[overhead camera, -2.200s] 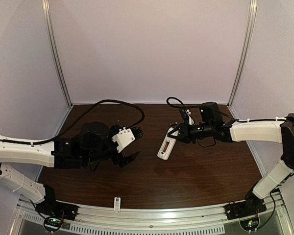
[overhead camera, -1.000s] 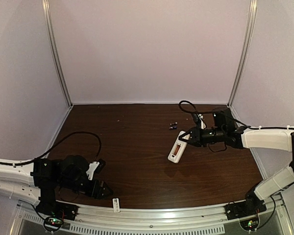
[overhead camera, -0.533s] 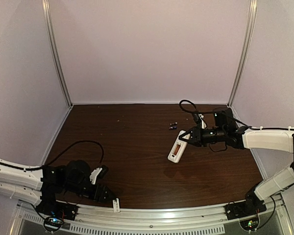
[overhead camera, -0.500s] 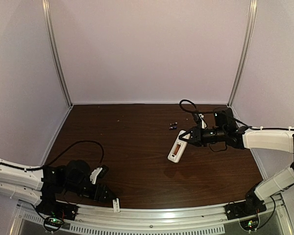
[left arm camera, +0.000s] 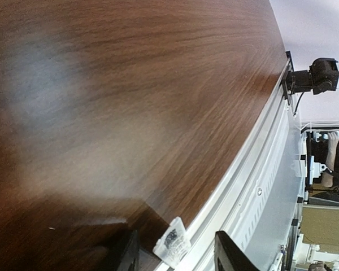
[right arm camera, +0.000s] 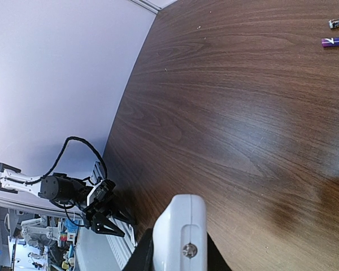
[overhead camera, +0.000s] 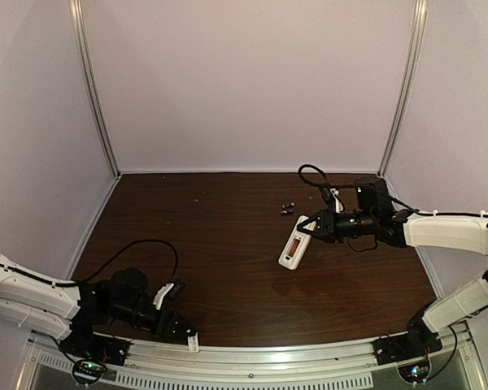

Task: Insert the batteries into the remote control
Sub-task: Pick up the battery cover from the corner of the board.

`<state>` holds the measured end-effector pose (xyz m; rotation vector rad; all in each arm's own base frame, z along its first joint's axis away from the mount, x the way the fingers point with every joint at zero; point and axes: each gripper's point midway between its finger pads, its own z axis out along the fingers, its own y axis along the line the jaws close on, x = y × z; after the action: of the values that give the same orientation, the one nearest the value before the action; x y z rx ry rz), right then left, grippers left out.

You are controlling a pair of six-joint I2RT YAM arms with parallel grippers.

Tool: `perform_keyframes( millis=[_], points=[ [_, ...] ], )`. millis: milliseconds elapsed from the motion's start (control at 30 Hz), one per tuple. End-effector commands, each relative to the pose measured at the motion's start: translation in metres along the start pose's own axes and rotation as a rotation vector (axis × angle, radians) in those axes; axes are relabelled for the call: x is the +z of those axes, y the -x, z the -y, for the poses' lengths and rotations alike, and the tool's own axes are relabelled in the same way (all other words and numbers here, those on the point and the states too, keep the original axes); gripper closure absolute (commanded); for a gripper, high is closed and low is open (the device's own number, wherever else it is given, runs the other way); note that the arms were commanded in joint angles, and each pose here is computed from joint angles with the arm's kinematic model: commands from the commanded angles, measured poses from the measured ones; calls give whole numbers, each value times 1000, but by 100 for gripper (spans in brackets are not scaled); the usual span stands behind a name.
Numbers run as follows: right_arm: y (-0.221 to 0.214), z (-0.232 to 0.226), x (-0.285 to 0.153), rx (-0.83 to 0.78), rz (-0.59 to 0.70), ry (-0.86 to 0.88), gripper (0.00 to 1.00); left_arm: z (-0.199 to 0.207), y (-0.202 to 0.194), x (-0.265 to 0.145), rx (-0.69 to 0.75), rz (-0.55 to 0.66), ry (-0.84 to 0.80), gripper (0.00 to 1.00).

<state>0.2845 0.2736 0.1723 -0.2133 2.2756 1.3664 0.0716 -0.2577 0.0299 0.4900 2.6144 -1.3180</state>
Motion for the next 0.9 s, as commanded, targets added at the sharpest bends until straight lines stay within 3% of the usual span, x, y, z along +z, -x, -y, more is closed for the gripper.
perform_keyframes(
  millis=[0,333,567,867],
  points=[
    [8,-9,-4,-32,15,16,100,4,-3,3,31,-12,-54,58],
    [9,-7,-2,-27,10,12,100,9,-1,4,36,3,-85,82],
    [9,-7,0,-28,4,15,100,32,10,-2,89,15,-138,99],
    [9,-8,1,-39,-2,21,100,65,34,-7,149,48,-173,100]
  ],
)
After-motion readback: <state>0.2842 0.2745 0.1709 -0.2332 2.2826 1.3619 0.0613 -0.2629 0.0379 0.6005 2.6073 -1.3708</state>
